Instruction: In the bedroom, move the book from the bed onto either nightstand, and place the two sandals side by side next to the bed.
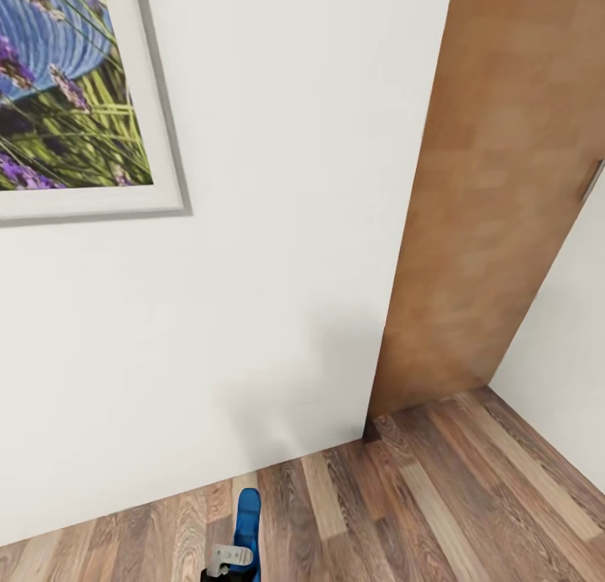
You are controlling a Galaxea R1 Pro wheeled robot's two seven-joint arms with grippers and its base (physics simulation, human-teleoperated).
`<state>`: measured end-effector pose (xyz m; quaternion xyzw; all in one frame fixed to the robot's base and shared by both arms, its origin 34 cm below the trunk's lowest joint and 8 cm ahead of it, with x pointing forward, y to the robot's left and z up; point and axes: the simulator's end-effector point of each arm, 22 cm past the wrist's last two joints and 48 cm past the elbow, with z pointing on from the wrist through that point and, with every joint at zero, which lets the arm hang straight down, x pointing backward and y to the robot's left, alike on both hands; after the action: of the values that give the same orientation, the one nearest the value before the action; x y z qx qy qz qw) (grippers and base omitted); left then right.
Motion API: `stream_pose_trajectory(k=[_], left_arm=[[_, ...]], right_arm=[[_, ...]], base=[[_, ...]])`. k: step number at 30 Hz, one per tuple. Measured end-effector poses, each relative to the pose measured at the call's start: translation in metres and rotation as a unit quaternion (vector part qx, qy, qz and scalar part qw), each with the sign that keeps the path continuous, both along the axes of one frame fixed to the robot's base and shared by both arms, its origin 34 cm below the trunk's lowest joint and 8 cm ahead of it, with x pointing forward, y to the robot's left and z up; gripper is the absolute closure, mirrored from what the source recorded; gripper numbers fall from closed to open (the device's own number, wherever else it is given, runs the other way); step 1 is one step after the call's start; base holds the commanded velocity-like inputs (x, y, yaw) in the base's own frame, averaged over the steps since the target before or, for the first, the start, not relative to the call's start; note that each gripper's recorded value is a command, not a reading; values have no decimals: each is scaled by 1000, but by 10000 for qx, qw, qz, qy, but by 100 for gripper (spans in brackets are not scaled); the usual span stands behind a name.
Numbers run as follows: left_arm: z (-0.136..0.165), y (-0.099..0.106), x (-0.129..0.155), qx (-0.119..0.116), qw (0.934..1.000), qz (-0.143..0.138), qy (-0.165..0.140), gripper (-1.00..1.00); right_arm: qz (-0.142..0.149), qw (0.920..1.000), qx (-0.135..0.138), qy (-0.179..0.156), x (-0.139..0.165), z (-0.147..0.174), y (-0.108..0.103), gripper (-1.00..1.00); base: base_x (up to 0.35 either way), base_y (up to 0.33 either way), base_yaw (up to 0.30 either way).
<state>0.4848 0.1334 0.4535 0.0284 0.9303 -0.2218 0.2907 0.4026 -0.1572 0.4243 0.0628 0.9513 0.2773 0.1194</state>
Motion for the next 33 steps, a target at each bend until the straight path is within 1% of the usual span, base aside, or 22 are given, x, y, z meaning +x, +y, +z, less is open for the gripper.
stream_pose_trajectory(k=[6, 22, 33], left_arm=[[0, 0, 1, -6, 10000, 0, -2, 100], [0, 0, 0, -7, 10000, -3, -1, 100], [0, 0, 1, -7, 10000, -2, -6, 100]], right_arm=[[-3, 10000, -14, 6, 0, -1, -1, -100], [-4, 10000, -15, 6, 0, -1, -1, -100], [-3, 10000, -15, 4, 0, 0, 0, -100]], base=[[73, 0, 187], [3, 0, 286], [262, 0, 289]])
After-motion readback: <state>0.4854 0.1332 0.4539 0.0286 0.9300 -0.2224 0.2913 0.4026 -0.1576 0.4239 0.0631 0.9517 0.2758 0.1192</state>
